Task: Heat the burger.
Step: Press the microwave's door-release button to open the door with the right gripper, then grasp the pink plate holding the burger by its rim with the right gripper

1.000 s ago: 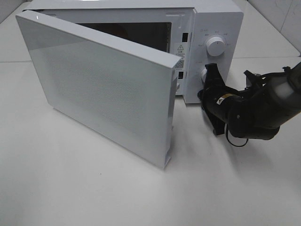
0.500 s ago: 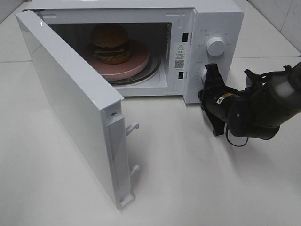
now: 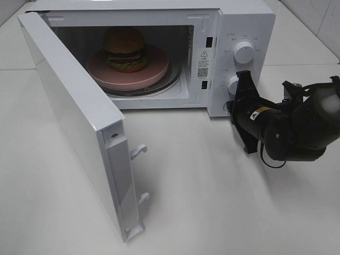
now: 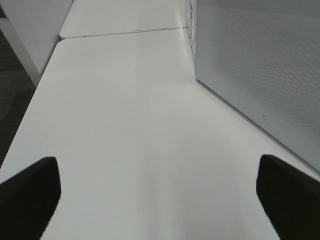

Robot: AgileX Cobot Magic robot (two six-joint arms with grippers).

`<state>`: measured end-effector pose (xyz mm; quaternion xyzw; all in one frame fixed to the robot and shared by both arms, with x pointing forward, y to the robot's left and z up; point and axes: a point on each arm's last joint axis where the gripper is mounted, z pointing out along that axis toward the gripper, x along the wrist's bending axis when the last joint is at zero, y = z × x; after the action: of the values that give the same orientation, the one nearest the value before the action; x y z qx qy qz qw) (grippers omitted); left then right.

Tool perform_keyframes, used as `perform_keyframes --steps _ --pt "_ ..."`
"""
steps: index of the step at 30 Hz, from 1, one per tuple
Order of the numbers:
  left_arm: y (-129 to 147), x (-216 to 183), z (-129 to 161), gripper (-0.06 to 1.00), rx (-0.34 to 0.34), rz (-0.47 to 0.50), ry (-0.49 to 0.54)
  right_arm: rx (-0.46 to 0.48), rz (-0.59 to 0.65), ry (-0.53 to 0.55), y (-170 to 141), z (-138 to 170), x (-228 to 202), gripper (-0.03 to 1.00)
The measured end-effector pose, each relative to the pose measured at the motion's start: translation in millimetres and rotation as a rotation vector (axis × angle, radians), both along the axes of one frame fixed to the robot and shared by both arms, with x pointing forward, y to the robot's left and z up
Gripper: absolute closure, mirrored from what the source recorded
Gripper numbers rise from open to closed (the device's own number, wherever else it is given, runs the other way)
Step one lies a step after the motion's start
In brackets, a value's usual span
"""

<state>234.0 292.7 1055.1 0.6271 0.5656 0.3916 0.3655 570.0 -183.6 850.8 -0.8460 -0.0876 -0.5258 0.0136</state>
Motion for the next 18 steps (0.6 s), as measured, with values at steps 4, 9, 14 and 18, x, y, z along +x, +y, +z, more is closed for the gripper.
perform_keyframes --steps 4,9,14,18 --pt "0.0 0.0 0.0 -0.04 0.000 0.000 0.000 0.010 0.002 0.000 0.6 -0.8 -4.6 0.94" --pt "0.0 0.0 0.0 -0.04 0.000 0.000 0.000 0.026 0.008 -0.006 6.0 0.1 -11.4 0.94" --pt "0.0 0.0 0.0 -0.04 0.000 0.000 0.000 0.027 0.027 -0.009 12.6 0.3 -14.9 0.94" --pt "0.0 0.0 0.0 -0.04 0.000 0.000 0.000 0.023 0.006 -0.002 12.7 3.6 -29.4 0.94"
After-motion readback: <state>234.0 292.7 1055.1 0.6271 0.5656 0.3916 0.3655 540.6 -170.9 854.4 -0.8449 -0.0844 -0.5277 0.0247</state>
